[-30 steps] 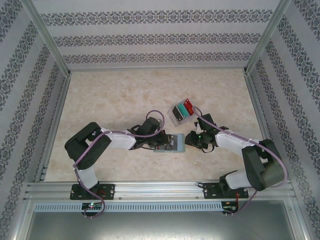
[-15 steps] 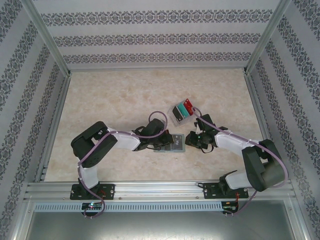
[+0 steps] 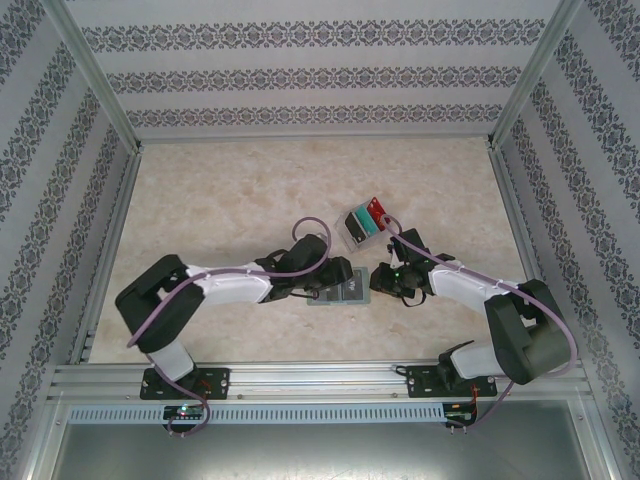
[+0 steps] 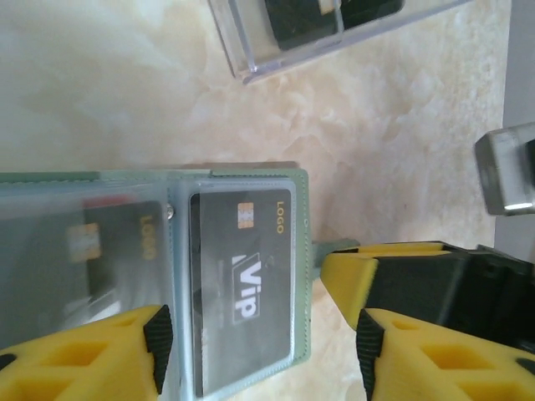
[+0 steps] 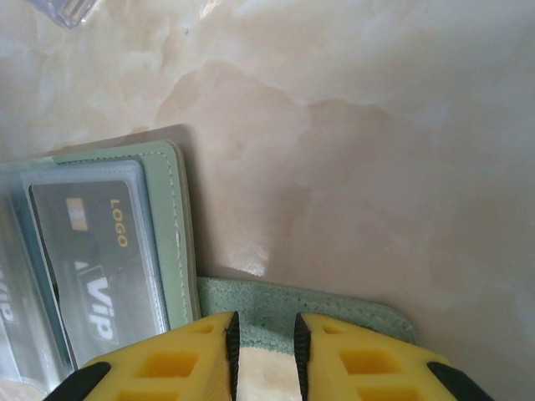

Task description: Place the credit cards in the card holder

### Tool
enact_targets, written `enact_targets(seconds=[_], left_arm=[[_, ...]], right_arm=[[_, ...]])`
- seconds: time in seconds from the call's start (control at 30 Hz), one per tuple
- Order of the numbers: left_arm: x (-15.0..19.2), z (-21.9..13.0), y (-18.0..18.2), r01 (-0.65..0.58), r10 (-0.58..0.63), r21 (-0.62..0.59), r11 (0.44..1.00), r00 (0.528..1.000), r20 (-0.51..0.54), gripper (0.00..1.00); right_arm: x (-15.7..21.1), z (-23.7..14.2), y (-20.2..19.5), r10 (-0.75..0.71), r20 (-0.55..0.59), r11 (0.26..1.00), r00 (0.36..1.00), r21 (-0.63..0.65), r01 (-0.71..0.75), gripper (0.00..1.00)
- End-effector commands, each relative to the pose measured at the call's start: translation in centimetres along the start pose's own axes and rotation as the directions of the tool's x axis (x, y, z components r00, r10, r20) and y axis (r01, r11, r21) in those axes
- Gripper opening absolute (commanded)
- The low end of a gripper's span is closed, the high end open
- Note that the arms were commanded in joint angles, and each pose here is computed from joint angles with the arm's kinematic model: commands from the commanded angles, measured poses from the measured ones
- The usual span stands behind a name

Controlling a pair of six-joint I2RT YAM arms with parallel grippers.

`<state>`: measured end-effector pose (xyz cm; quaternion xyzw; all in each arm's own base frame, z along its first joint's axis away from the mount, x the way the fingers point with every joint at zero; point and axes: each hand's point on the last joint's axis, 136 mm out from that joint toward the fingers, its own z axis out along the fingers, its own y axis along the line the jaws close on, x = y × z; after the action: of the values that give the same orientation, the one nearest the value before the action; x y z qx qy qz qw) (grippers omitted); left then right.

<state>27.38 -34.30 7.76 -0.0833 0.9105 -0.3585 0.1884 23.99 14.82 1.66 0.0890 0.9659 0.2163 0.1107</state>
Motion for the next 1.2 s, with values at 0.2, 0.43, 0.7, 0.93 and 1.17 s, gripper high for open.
enact_targets(seconds=[0.2,0.43,0.7,0.93,1.17], left_arm=[[-1.5,-3.9,6.8,-0.009,0.02,-0.305,0.952,0.999,0.034,0.68],[-0.8,-2.4,8.0,0.027,-0.032,-0.295,0.955,0.999,-0.011,0.69],[-0.2,-0.4,8.5,0.05,-0.065,-0.282,0.958,0.997,-0.044,0.68],[-0.1,0.6,6.5,0.037,-0.049,-0.168,0.985,0.997,-0.068,0.59],[-0.2,0.7,5.2,0.037,-0.045,-0.111,0.993,0.997,-0.07,0.47]], right_arm=[[1.0,0.2,-0.4,-0.034,-0.04,0.999,0.999,0.031,0.035,0.23],[0.9,0.5,-0.1,-0.033,-0.048,0.999,0.998,0.027,0.034,0.21],[1.0,0.6,0.0,-0.035,-0.054,0.999,0.998,0.024,0.036,0.2],[1.1,0.8,0.1,-0.037,-0.059,0.999,0.998,0.025,0.039,0.19],[1.2,0.9,0.1,-0.04,-0.062,0.999,0.997,0.027,0.042,0.19]])
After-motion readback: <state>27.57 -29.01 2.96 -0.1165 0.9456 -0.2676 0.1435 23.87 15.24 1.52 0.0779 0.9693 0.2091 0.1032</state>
